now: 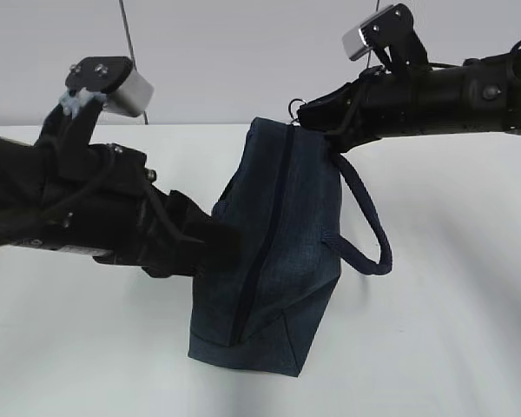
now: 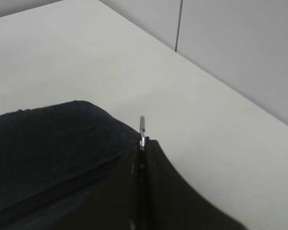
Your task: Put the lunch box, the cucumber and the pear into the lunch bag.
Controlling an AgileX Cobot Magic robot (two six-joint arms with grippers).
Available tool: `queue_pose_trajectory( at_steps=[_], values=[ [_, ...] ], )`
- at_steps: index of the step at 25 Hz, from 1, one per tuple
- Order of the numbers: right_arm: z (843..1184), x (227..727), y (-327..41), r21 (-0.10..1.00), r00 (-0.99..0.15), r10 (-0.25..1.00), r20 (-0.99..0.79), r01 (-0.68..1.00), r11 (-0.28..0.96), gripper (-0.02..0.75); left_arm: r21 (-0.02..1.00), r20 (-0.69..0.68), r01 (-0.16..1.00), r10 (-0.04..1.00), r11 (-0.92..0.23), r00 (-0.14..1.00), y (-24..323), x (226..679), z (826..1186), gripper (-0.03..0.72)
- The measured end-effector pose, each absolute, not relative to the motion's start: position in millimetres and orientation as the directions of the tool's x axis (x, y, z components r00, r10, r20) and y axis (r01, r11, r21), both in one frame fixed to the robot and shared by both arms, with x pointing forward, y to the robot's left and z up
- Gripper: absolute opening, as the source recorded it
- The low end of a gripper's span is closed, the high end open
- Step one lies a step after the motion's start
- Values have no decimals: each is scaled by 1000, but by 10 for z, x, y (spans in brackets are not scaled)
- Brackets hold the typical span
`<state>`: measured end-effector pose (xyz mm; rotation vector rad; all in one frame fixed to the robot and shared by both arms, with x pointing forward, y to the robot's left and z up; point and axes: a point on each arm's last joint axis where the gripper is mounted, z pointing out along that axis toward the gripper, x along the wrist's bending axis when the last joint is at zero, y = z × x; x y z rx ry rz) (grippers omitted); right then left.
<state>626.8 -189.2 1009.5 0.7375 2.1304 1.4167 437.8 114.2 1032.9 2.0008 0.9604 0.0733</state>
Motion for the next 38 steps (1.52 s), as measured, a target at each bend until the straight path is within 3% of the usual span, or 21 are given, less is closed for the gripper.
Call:
queue_pose_trajectory(
  at_steps=[12,19,33,38],
  values=[
    [10199,6273,-1851,907,-800,595,-70,197,372,0,809,-294,559,700,-182,652,1235,4663,10669,332],
    [10277,6297,-1852,897,-811,581,-64,208,390,0,824,-292,540,692,-168,660,1111,4893,10795,343],
    [10309,6318,-1856,897,-805,590,-69,210,390,0,776,-304,597,707,-205,638,752,5488,10435,347],
    [10316,6329,-1861,901,-794,605,-61,217,376,0,774,-299,600,720,-201,627,703,5594,10359,298]
  ],
)
